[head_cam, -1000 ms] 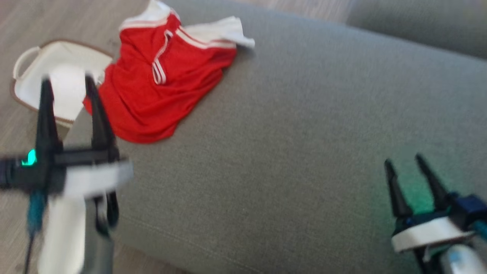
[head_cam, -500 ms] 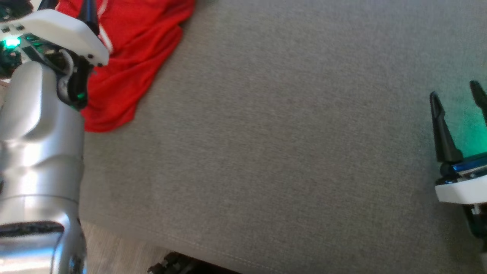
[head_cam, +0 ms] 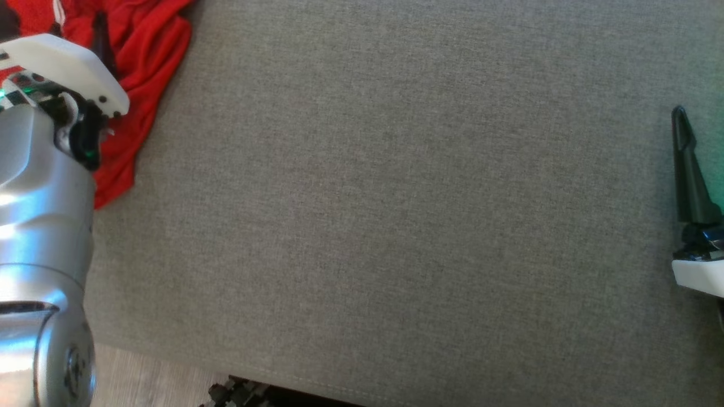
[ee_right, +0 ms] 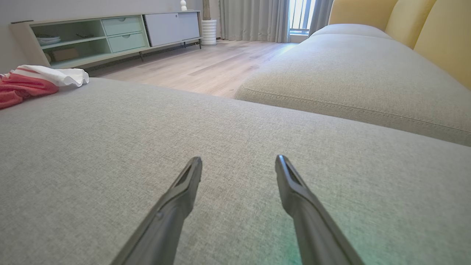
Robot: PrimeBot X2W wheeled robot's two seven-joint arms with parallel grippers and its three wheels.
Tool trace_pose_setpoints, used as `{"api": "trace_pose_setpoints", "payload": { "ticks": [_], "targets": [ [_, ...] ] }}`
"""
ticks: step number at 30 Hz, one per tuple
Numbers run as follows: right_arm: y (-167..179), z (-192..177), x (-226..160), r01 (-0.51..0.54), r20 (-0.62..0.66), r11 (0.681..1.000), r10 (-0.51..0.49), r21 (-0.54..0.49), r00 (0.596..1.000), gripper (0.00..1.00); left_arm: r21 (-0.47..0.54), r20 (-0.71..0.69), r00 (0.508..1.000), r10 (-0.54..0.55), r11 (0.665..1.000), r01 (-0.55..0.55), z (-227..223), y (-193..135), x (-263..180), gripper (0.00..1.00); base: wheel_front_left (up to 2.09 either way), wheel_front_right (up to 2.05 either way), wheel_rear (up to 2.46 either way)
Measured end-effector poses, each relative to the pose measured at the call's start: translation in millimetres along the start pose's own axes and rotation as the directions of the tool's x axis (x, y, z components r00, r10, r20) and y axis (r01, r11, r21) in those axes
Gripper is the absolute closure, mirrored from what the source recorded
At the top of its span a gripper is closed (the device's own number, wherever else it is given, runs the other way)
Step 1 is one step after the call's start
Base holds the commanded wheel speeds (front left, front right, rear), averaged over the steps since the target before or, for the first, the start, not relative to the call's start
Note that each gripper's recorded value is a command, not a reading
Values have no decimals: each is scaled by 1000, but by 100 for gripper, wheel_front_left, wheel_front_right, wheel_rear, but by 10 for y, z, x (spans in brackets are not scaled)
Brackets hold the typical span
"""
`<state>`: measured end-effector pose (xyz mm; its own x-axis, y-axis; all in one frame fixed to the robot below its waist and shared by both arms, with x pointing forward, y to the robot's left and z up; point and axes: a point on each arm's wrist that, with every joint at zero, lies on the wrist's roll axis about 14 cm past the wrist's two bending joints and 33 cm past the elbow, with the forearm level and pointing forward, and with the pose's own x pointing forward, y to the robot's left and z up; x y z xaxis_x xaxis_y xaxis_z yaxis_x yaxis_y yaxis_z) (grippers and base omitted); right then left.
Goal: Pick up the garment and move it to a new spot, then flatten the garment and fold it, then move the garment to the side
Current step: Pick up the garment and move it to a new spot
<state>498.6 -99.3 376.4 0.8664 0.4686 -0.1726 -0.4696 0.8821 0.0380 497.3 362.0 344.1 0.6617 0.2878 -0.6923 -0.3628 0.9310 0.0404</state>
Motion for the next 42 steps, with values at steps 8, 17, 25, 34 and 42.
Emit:
{"api": "trace_pose_setpoints", "payload": {
  "ticks": [8,17,25,34,42],
  "targets": [
    [18,35,-25,-1,-2,1000,1,-12,1000,0,71,115,993,-2,997,-6,170,22,-79,100,0,0,0],
    [230,358,-153,11,95,999,-14,35,995,0,277,423,895,-141,961,21,1301,-284,-558,100,0,0,0],
    [189,598,-534,110,140,989,-123,96,982,0,501,614,676,-408,863,66,2377,-1296,-1398,100,0,0,0],
    [-114,1055,-1202,291,254,948,-316,130,914,0,662,620,391,-680,721,204,2818,-2600,-2568,100,0,0,0],
    [-334,1198,-1718,416,297,896,-445,157,845,0,737,528,221,-820,572,360,2650,-3410,-3256,100,0,0,0]
  ]
}}
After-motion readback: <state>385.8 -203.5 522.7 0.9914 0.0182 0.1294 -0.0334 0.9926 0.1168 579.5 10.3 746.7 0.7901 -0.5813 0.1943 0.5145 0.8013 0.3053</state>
